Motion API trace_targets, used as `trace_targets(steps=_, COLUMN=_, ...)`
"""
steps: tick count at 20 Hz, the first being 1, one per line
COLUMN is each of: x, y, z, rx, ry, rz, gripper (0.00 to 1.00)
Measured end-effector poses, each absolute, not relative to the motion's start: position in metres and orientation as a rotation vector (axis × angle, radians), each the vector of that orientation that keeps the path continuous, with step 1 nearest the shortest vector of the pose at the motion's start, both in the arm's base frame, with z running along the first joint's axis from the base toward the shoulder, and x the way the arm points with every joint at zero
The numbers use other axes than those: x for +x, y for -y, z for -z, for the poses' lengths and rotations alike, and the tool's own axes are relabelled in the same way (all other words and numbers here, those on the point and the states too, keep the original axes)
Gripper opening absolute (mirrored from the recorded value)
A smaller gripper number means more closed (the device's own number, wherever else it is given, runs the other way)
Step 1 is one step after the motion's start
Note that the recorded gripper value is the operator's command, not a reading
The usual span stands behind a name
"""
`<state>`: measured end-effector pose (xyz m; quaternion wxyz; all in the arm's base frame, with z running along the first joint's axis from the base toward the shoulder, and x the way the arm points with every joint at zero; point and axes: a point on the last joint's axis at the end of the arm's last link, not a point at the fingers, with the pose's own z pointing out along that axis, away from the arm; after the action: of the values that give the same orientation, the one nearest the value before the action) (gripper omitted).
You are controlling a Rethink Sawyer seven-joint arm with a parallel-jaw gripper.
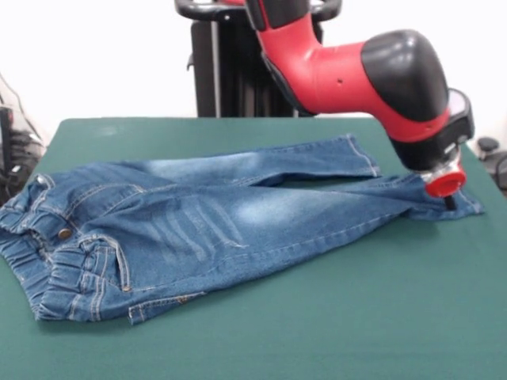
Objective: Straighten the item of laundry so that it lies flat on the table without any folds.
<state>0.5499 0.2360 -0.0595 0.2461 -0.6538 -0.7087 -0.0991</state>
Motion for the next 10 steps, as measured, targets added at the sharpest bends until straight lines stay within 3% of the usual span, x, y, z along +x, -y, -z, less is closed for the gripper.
trace_targets(steps=10, x=0.545, y=-0.262, z=0.055, rx=-1.771, ry=1.960, rz=0.254, gripper=1.00)
